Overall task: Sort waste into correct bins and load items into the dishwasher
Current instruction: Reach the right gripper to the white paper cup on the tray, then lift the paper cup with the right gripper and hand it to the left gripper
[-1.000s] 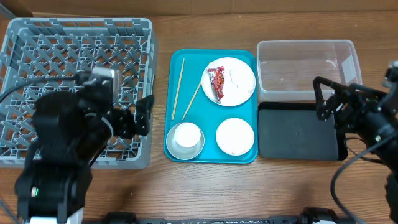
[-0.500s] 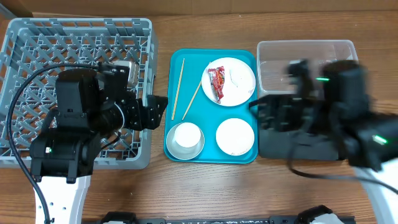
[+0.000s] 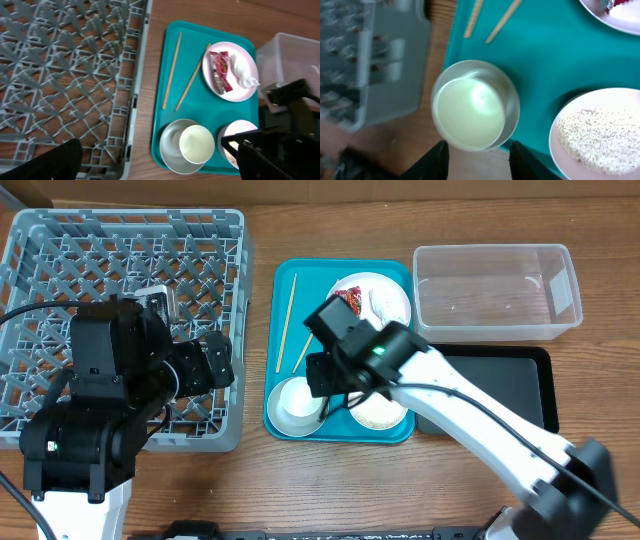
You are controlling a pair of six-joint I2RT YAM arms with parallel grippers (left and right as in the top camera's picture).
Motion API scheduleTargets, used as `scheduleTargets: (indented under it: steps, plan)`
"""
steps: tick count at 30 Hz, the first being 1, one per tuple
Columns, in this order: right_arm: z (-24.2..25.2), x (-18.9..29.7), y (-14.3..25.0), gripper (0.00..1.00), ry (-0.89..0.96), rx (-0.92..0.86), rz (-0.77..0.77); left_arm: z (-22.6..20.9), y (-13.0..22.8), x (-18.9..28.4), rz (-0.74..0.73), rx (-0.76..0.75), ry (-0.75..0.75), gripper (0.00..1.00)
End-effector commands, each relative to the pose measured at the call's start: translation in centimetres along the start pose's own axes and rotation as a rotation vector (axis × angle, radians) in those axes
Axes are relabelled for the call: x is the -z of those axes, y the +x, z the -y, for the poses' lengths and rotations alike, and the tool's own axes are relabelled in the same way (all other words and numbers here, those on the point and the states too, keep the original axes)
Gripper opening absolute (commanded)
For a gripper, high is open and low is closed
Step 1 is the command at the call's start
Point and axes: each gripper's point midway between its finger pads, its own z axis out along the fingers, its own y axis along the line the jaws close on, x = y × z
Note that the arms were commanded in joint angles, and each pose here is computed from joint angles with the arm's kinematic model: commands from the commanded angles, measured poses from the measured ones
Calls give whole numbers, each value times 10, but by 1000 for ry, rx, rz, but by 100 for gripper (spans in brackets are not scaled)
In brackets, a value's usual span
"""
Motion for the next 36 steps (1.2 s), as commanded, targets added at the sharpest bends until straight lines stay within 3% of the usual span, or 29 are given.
scheduleTargets:
  steps: [1, 16, 20, 23, 32, 36]
  plan:
    - [12, -25, -4, 39, 65, -47, -11, -10, -8, 9, 50, 11, -65, 100]
    - [29, -61, 17, 33, 138, -147, -85, -13, -4, 9, 33, 3, -85, 100]
    - [29, -66, 15, 21, 128, -144, -66, -15, -1, 9, 21, 3, -90, 100]
    - [25, -62, 9, 6, 114, -138, -49, -15, -1, 9, 20, 3, -90, 100]
    - [16, 19, -44, 4, -17, -78, 124, -10, 0, 8, 10, -3, -62, 100]
    - [17, 77, -66, 4, -199, 1, 211, 28, 4, 8, -17, -141, 156, 100]
